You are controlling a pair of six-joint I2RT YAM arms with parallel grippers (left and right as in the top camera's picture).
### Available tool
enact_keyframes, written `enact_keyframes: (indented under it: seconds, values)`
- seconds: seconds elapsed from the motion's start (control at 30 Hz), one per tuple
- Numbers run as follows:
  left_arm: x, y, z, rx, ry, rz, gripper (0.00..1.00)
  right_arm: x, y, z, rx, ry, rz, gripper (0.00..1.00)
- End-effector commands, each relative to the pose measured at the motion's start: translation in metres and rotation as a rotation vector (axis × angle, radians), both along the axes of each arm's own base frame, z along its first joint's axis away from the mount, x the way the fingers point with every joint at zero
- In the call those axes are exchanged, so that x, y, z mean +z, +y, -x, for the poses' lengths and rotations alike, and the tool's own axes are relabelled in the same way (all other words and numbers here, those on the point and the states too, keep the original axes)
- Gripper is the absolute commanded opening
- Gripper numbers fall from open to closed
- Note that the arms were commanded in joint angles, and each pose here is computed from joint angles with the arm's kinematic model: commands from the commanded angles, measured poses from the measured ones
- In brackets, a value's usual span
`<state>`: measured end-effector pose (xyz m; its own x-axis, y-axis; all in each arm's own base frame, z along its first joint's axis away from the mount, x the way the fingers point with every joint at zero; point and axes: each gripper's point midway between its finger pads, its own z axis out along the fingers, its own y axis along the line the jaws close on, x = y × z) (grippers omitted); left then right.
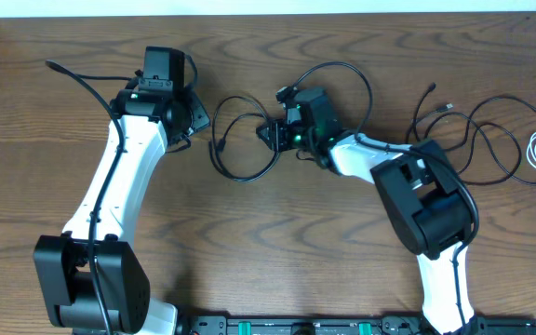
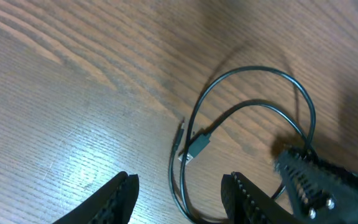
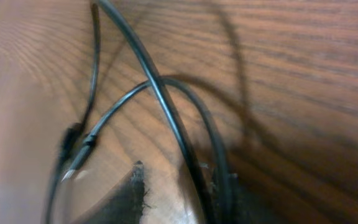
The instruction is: Untangle cables
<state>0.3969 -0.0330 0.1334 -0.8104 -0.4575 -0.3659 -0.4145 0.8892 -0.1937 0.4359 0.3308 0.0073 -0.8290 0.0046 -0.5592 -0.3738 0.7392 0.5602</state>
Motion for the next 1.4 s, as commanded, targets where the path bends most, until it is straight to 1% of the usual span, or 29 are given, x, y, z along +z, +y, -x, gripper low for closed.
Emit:
enact_keyframes:
  seconds: [0.0, 0.03, 0.2, 0.23, 0.27, 0.3, 0.33, 0.43, 0.5, 0.63, 0.77, 0.83, 0.93, 1.03, 1.1, 1.23, 1.37]
  values:
    - [-0.01, 0.003, 0.003, 0.006, 0.028, -0.011, 0.49, -0.056, -0.035, 0.004, -0.148, 0.05, 0.186, 0.05]
    - [-0.01, 0.003, 0.003, 0.006, 0.028, -0.011, 0.49, -0.056, -0.035, 0.003, -0.149, 0.049, 0.185, 0.01]
    - [-0.01, 0.003, 0.005, 0.006, 0.035, -0.011, 0.51, -0.05, -0.035, 0.0, -0.14, 0.045, 0.155, 0.01]
    - [-0.01, 0.003, 0.005, 0.006, 0.035, -0.011, 0.61, -0.046, -0.034, -0.001, -0.131, 0.042, 0.144, 0.01]
    - [-0.01, 0.003, 0.005, 0.006, 0.035, -0.011, 0.77, -0.042, -0.034, -0.001, -0.12, 0.033, 0.139, 0.01]
    - [-0.01, 0.003, 0.005, 0.006, 0.035, -0.011, 0.96, -0.036, -0.032, -0.002, -0.103, 0.019, 0.133, 0.01]
    - [-0.01, 0.003, 0.005, 0.007, 0.035, -0.011, 0.99, -0.029, -0.032, -0.005, -0.093, -0.002, 0.131, 0.01]
    - [-0.01, 0.003, 0.005, 0.007, 0.034, -0.011, 0.99, 0.0, -0.032, -0.012, -0.078, -0.071, 0.115, 0.01]
    - [-0.01, 0.003, 0.005, 0.006, 0.035, -0.011, 0.99, 0.03, -0.031, -0.019, -0.069, -0.14, 0.101, 0.01]
    - [-0.01, 0.003, 0.005, 0.007, 0.035, -0.011, 0.98, 0.098, -0.042, -0.037, -0.069, -0.338, 0.102, 0.01]
    - [-0.01, 0.003, 0.005, 0.007, 0.035, -0.011, 0.98, 0.159, -0.073, -0.054, -0.146, -0.482, 0.12, 0.01]
    - [-0.01, 0.003, 0.005, 0.007, 0.035, -0.011, 0.98, 0.182, -0.091, -0.06, -0.182, -0.523, 0.113, 0.01]
    - [-0.01, 0.003, 0.005, 0.007, 0.035, -0.011, 0.98, 0.203, -0.126, -0.071, -0.254, -0.556, 0.113, 0.01]
    - [-0.01, 0.003, 0.005, 0.007, 0.035, -0.011, 0.98, 0.206, -0.164, -0.084, -0.329, -0.557, 0.133, 0.01]
    - [-0.01, 0.003, 0.005, 0.007, 0.035, -0.011, 0.98, 0.198, -0.196, -0.092, -0.402, -0.52, 0.156, 0.01]
    - [-0.01, 0.003, 0.005, 0.007, 0.035, -0.011, 0.98, 0.174, -0.275, -0.099, -0.619, -0.386, 0.198, 0.01]
    - [-0.01, 0.003, 0.005, 0.007, 0.035, -0.011, 0.98, 0.154, -0.342, -0.091, -0.799, -0.241, 0.174, 0.01]
